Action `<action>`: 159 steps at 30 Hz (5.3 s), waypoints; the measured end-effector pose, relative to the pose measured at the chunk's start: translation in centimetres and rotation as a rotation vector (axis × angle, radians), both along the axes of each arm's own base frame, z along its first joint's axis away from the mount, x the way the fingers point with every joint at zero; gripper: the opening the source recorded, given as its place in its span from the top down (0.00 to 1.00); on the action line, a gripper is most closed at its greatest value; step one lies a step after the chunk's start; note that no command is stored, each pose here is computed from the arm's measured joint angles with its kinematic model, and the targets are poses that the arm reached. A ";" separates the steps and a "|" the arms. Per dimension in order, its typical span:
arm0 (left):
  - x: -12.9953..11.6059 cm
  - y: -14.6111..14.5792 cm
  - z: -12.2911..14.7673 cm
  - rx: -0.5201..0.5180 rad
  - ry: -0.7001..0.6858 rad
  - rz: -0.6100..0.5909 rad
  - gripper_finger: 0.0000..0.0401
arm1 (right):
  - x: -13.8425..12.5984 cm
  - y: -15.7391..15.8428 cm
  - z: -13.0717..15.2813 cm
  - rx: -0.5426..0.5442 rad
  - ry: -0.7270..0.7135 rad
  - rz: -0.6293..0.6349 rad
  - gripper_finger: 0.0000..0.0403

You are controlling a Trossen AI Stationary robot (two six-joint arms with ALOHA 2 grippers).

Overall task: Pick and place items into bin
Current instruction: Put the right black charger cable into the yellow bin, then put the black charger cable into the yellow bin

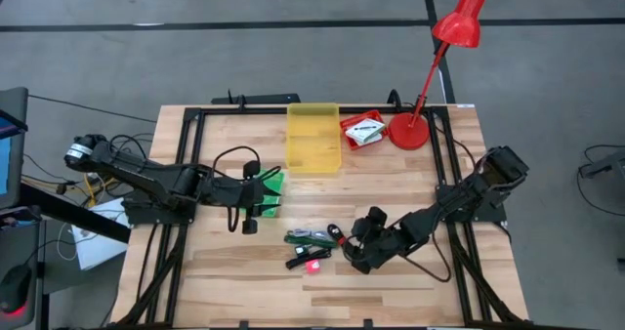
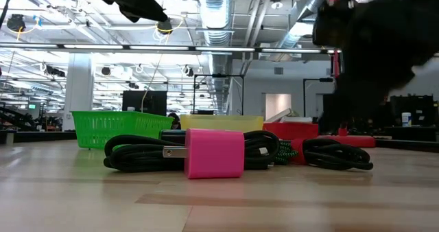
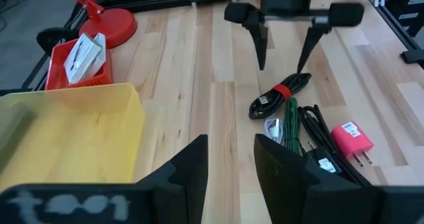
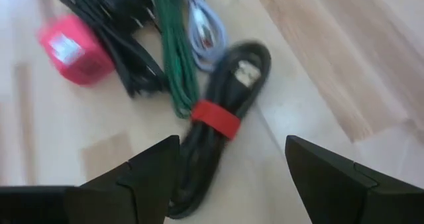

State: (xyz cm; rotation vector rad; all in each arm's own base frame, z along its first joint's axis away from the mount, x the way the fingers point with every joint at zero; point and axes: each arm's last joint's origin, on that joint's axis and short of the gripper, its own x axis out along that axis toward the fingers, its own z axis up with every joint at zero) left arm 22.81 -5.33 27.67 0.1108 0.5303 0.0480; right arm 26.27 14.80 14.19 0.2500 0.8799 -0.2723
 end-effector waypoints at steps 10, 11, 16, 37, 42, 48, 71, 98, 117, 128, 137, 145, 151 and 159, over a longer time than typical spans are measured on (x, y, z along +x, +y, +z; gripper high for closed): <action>-0.1 0.0 -0.1 0.002 0.011 -0.001 0.72 | 0.6 0.2 -2.9 -0.006 0.074 -0.014 0.33; -0.1 0.0 -0.1 0.003 0.014 -0.001 0.72 | 0.6 0.1 -2.9 -0.006 0.076 -0.016 0.33; -0.1 0.0 -0.1 0.003 0.016 -0.001 0.72 | 0.6 -0.1 -2.9 0.002 0.091 -0.014 0.33; -0.1 0.0 -0.1 0.011 0.016 -0.006 0.72 | 2.1 -2.4 -0.9 -0.154 0.242 -0.124 0.92; -0.1 0.0 -0.1 0.002 0.015 -0.001 0.72 | 4.1 -3.8 2.4 -0.303 0.270 -0.108 0.93; -0.1 0.0 -0.1 0.014 0.016 -0.008 0.72 | 7.2 -7.6 6.8 -0.431 0.290 -0.092 0.92; -0.1 0.0 -0.1 0.002 0.015 -0.001 0.72 | 9.7 -25.8 12.0 -0.367 0.246 -0.096 0.87; -0.1 0.0 -0.1 0.002 0.015 -0.001 0.72 | 10.0 -16.0 11.1 -0.159 0.307 0.453 0.47; -0.1 0.0 -0.1 0.005 0.015 -0.003 0.72 | 9.0 -3.9 7.3 -0.127 0.127 0.631 0.49; -0.1 0.0 -0.1 0.014 0.017 -0.007 0.72 | 10.2 -2.0 3.1 -0.119 0.180 0.648 0.49; -0.1 0.0 -0.1 0.010 0.016 -0.005 0.72 | 10.3 -1.4 2.1 -0.104 0.191 0.649 0.49; -0.1 0.0 -0.1 0.010 0.016 -0.005 0.72 | 10.6 -1.3 2.2 -0.097 0.154 0.644 0.49; -0.1 0.0 -0.1 0.010 0.016 -0.005 0.72 | 10.6 -1.0 2.3 -0.089 0.146 0.643 0.49; -0.1 0.0 -0.1 0.011 0.016 -0.006 0.72 | 10.3 0.1 2.3 -0.075 0.130 0.661 0.49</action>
